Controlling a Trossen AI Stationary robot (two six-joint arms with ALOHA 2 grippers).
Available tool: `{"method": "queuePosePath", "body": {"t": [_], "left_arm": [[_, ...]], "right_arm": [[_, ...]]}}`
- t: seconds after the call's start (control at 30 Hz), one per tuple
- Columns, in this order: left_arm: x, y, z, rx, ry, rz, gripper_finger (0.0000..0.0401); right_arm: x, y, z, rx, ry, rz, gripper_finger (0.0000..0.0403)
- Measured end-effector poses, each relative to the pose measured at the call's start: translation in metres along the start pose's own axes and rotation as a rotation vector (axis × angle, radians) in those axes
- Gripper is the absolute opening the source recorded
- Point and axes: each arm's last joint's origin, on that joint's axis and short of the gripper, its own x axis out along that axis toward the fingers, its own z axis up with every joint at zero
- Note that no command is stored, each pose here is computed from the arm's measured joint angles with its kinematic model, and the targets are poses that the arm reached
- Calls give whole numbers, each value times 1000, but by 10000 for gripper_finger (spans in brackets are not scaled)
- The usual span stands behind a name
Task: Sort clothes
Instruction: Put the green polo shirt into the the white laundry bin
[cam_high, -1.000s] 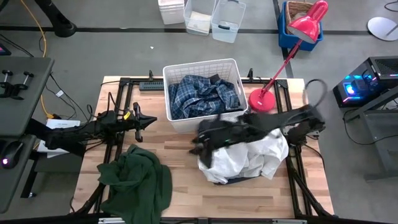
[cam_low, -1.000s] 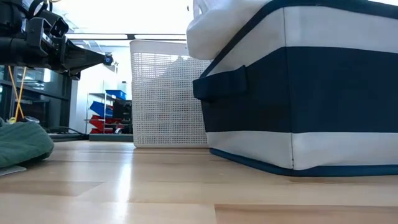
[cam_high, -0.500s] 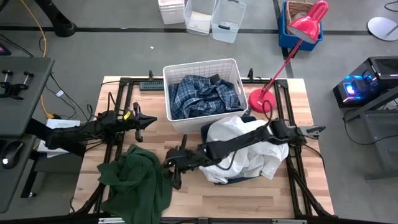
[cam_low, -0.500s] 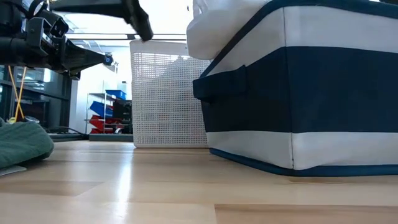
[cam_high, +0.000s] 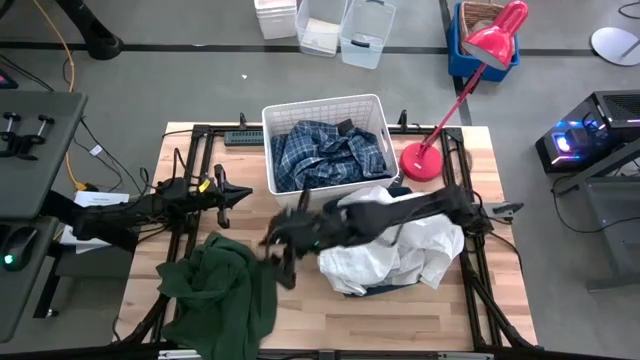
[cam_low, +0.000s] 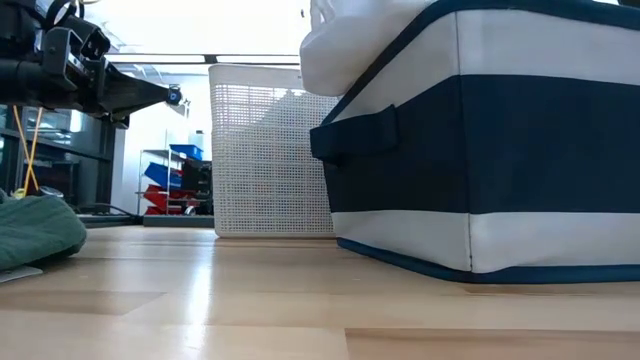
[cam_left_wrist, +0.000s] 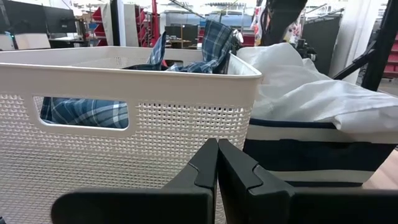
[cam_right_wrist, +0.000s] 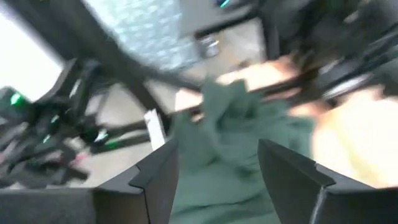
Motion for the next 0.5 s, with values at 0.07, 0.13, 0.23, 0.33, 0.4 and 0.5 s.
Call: {"method": "queuePosePath", "body": {"t": [0.07,0.13,0.23,0.33,0.4,0.5], "left_arm": [[0,0,0,0,0,0,0],[0,0,0,-2,-2,0,0],[0,0,1,-10,-6,0,0],[0,0,2,-114,-19,-3,0],[0,0,7,-213,-69,-5,0],[-1,2,14,-377,-159,33,0]], "right_arm": [[-27,4,18,-15,-19,-78,213],[-60,8,24,24,-53,-116,213],[-112,20,24,121,-105,-198,213],[-156,39,15,130,-184,-303,213],[-178,50,5,119,-227,-381,213],[-207,59,-10,133,-290,-483,213]]}}
